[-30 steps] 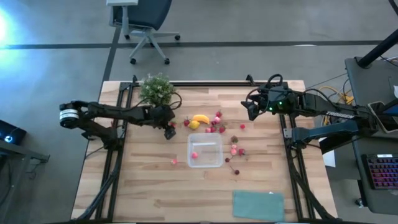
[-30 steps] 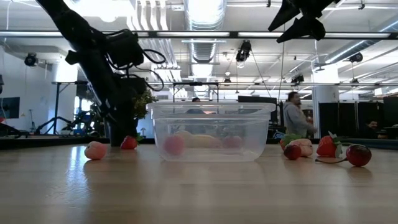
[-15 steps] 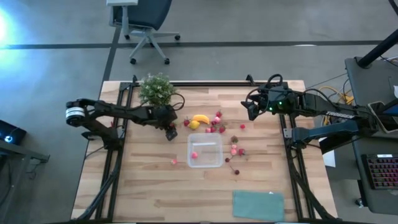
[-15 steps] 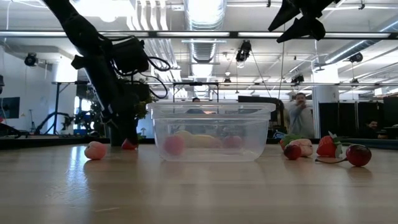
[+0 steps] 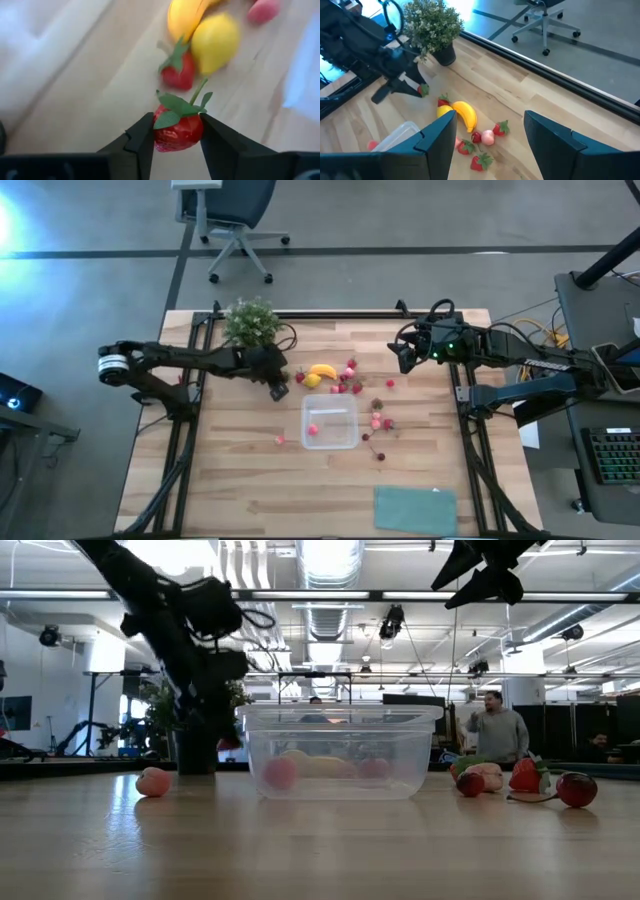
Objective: Pick and placing Produce into tupperware
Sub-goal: Put the red strawberry into the transparent container, then put the red cherry into the transparent container
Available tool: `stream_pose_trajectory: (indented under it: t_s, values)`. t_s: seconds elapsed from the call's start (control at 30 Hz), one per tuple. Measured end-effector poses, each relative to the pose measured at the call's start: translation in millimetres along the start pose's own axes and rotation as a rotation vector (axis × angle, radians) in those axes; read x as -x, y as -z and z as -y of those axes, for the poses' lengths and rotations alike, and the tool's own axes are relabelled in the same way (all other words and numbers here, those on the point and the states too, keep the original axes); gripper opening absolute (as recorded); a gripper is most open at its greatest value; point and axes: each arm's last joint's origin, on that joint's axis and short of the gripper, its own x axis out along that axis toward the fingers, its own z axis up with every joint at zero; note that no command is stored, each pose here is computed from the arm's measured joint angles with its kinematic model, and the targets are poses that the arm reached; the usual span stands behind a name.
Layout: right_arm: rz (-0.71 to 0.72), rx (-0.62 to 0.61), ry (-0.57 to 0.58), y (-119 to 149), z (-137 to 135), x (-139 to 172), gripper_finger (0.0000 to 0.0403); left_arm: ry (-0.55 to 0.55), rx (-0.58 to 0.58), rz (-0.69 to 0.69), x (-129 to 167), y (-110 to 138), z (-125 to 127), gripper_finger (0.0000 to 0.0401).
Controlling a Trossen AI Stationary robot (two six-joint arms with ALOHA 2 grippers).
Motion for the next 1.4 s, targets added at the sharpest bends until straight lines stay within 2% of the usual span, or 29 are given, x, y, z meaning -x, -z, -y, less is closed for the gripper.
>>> stream_pose_trajectory:
  t_s: [0.1,0.23,0.4,0.5,0.6,0.73,0.87,1.0,1.1,1.17,1.3,1.4]
  values:
    - [0.000,0.000,0.000,0,0,0,0.0224,0.066,0.029,0.089,20,-16,8,0.0121]
    - [-0.014,0.003,-0.022,0,0,0,0.0224,0.276,0.024,0.189,53,-38,28,0.0121]
    - [-0.069,0.013,-0.063,4,-1,0,0.0224,0.483,-0.006,0.143,65,-43,67,0.0121]
    - [-0.098,0.021,-0.072,6,-1,0,0.0224,0.540,-0.035,0.094,59,-45,92,0.0121]
    - [-0.114,0.027,-0.075,8,0,1,0.0224,0.554,-0.064,0.037,44,-46,112,0.0122]
    - [-0.145,0.038,-0.138,8,-1,3,0.0224,0.539,0.025,-0.049,15,-49,133,0.0128]
    - [-0.148,0.035,-0.173,8,-1,7,0.0224,0.522,0.054,-0.102,-8,-54,148,0.0166]
    - [-0.140,0.034,-0.179,8,2,14,0.0224,0.527,0.052,-0.103,-17,-61,157,0.0214]
    - [-0.192,0.066,-0.154,14,7,20,0.0224,0.518,0.052,-0.116,-11,-64,158,0.0241]
    - [-0.294,0.111,-0.113,24,14,23,0.0224,0.501,0.052,-0.128,-2,-66,156,0.0247]
    - [-0.495,0.196,-0.038,47,23,25,0.0224,0.435,0.043,-0.108,30,-67,150,0.0250]
    - [-0.557,0.238,-0.046,66,24,17,0.0224,0.417,0.053,-0.055,57,-67,145,0.0250]
